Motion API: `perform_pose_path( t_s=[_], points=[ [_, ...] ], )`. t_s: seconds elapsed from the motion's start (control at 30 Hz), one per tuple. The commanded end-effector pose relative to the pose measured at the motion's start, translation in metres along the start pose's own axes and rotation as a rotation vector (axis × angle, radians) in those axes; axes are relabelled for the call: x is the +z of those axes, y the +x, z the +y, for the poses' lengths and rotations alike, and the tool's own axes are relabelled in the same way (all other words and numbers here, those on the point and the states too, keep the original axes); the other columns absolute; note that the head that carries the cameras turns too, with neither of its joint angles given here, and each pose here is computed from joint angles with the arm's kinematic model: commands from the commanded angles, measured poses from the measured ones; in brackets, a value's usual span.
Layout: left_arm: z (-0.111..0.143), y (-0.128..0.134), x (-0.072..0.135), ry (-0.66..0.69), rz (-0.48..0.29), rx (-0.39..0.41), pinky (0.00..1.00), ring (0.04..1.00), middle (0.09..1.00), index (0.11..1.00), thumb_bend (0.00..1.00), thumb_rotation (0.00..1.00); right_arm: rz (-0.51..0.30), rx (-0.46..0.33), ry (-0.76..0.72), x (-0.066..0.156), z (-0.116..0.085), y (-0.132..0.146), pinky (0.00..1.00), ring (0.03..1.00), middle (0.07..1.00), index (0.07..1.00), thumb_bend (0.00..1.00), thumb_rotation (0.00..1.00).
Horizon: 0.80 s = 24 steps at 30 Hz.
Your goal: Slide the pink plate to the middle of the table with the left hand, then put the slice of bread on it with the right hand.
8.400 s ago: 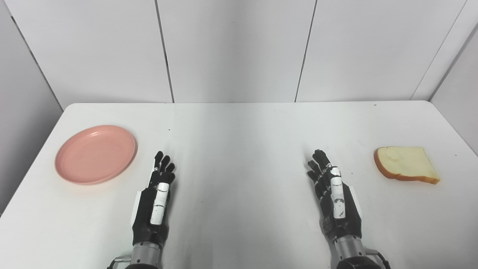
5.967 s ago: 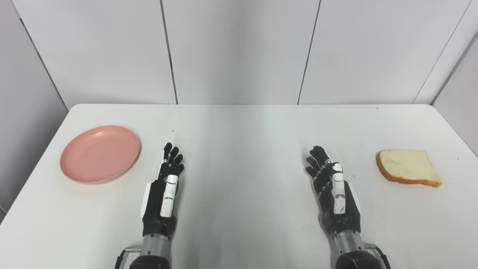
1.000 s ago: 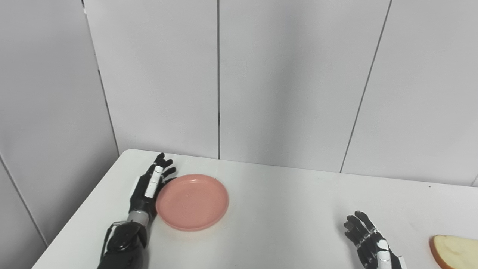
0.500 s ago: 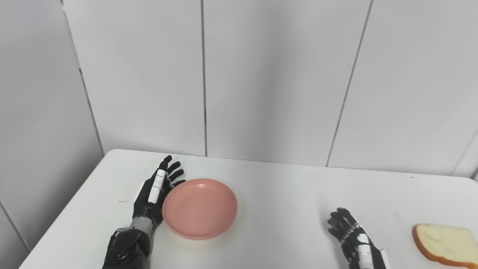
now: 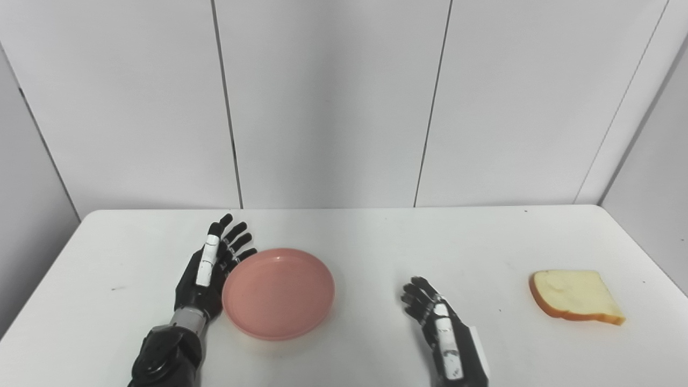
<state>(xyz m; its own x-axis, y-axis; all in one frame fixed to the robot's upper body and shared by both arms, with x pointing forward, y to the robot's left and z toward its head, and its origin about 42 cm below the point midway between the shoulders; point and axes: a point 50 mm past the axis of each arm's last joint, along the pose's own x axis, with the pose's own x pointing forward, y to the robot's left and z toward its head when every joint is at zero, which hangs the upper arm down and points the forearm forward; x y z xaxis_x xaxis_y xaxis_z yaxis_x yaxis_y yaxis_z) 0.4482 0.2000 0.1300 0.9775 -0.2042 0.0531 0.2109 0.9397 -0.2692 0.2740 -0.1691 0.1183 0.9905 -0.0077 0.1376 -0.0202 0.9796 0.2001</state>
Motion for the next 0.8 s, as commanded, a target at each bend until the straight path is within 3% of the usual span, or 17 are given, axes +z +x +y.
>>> perform_pose_path(
  t_s=[0.0,0.3,0.53,0.67,0.77],
  points=[
    [-0.013,0.008,0.009,-0.001,-0.014,-0.017,0.76,0.87,0.886,0.919,0.86,0.8,0.103,-0.02,0.008,-0.023,0.005,-0.017,0.88,0.818,0.809,0.811,0.82,0.91],
    [-0.03,0.01,-0.003,-0.019,0.018,-0.053,0.8,0.878,0.884,0.937,0.86,0.83,0.098,-0.017,-0.017,-0.022,0.023,-0.014,0.92,0.864,0.849,0.84,0.81,0.93],
    [-0.04,0.01,-0.007,-0.042,0.01,-0.078,0.8,0.877,0.888,0.943,0.87,0.82,0.047,-0.056,-0.041,-0.021,0.033,-0.017,0.87,0.844,0.836,0.851,0.78,0.92],
    [-0.041,0.009,-0.007,-0.053,0.0,-0.077,0.8,0.886,0.888,0.938,0.86,0.81,-0.023,-0.092,-0.069,-0.018,0.033,-0.017,0.87,0.851,0.836,0.846,0.64,0.91],
    [-0.043,0.009,-0.011,-0.066,0.0,-0.07,0.82,0.891,0.884,0.927,0.87,0.79,-0.068,-0.126,-0.082,-0.014,0.027,-0.014,0.87,0.852,0.84,0.86,0.62,0.9]
  ],
)
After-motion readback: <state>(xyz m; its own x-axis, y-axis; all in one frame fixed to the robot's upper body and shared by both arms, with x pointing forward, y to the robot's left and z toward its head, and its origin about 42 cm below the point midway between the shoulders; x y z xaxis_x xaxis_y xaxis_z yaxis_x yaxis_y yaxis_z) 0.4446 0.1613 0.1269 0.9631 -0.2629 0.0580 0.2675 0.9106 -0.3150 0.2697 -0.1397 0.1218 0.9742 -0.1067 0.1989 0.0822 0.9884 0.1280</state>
